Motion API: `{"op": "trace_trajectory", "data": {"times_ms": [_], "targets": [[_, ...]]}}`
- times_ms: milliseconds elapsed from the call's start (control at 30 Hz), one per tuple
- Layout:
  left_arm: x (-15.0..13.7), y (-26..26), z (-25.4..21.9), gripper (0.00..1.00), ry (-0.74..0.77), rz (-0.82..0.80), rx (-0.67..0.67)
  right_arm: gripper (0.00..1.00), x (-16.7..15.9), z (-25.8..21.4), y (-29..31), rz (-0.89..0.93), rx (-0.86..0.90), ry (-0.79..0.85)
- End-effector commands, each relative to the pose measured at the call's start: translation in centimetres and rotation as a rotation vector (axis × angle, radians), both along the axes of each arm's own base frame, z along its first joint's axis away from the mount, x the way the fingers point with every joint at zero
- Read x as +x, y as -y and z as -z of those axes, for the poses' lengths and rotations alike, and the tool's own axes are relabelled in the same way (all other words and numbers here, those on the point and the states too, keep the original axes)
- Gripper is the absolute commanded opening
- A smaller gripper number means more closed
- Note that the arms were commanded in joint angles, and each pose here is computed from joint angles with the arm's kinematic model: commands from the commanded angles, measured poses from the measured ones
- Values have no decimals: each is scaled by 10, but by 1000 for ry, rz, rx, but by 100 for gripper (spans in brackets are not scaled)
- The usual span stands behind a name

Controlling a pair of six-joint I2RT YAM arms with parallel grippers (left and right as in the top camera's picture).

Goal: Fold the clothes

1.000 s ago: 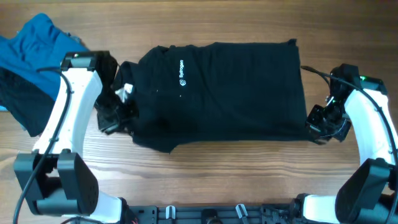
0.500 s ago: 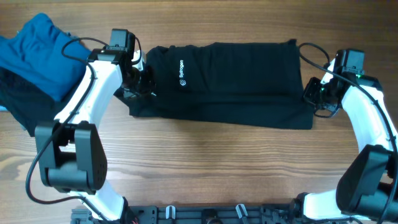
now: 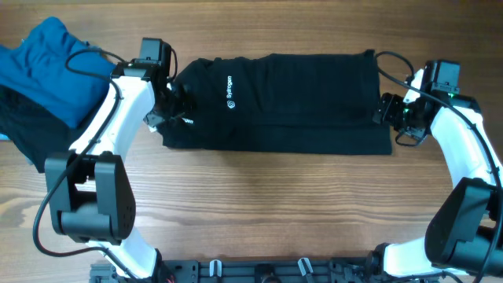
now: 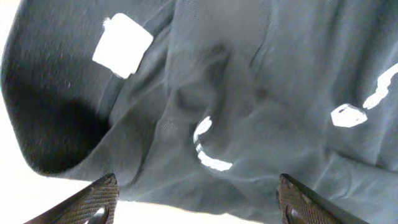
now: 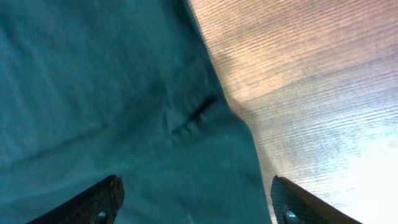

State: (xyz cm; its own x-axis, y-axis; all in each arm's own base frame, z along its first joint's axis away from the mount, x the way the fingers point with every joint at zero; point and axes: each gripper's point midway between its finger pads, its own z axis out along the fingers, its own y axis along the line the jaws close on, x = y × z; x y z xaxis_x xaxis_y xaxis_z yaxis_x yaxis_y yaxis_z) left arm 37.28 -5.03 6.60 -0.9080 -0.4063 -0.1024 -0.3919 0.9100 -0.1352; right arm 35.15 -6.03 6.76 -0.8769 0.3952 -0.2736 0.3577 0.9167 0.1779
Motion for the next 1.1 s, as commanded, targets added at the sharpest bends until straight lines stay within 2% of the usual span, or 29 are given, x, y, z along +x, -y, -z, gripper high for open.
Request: {"op": "trace_trajectory", "data": {"times_ms": [0, 133, 300, 333, 400, 500, 533, 567, 600, 633, 867, 967, 1033, 1067], "targets": [[-12, -6, 9, 82, -51, -12, 24, 77, -16, 12, 12, 27, -54, -88], [-33, -6, 44, 81, -89, -11, 18, 65, -26, 39, 8, 22, -23, -185], [-44, -7, 70, 81, -79, -10, 13, 60, -39, 74, -6, 7, 65, -298], [-46, -7, 73, 82, -81, -10, 13, 54, -42, 79, -7, 7, 70, -322], [-58, -8, 79, 81, -116, -10, 17, 29, -52, 86, -9, 5, 80, -372], [-75, -20, 80, 75, -181, -14, 85, 8, -73, 88, 2, 34, 13, -468], [-83, -25, 80, 65, -212, -18, 103, 8, -83, 86, 11, 86, -44, -516], [-93, -31, 79, 45, -254, -32, 108, 8, -100, 82, 25, 160, -132, -589], [-102, -36, 78, 22, -296, -47, 108, 8, -110, 79, 30, 182, -168, -630], [-110, -39, 76, 4, -329, -57, 106, 8, -116, 77, 29, 183, -167, -654], [-147, -42, 67, 4, -484, -59, 113, 8, -139, 68, 24, 185, -154, -756], [-146, -41, 60, 4, -468, -57, 106, 9, -137, 66, 20, 187, -133, -741], [-136, -39, 44, 7, -402, -55, 91, 17, -126, 59, 16, 181, -100, -681], [-121, -38, 26, 15, -316, -55, 81, 34, -109, 46, 9, 139, -49, -590]]}}
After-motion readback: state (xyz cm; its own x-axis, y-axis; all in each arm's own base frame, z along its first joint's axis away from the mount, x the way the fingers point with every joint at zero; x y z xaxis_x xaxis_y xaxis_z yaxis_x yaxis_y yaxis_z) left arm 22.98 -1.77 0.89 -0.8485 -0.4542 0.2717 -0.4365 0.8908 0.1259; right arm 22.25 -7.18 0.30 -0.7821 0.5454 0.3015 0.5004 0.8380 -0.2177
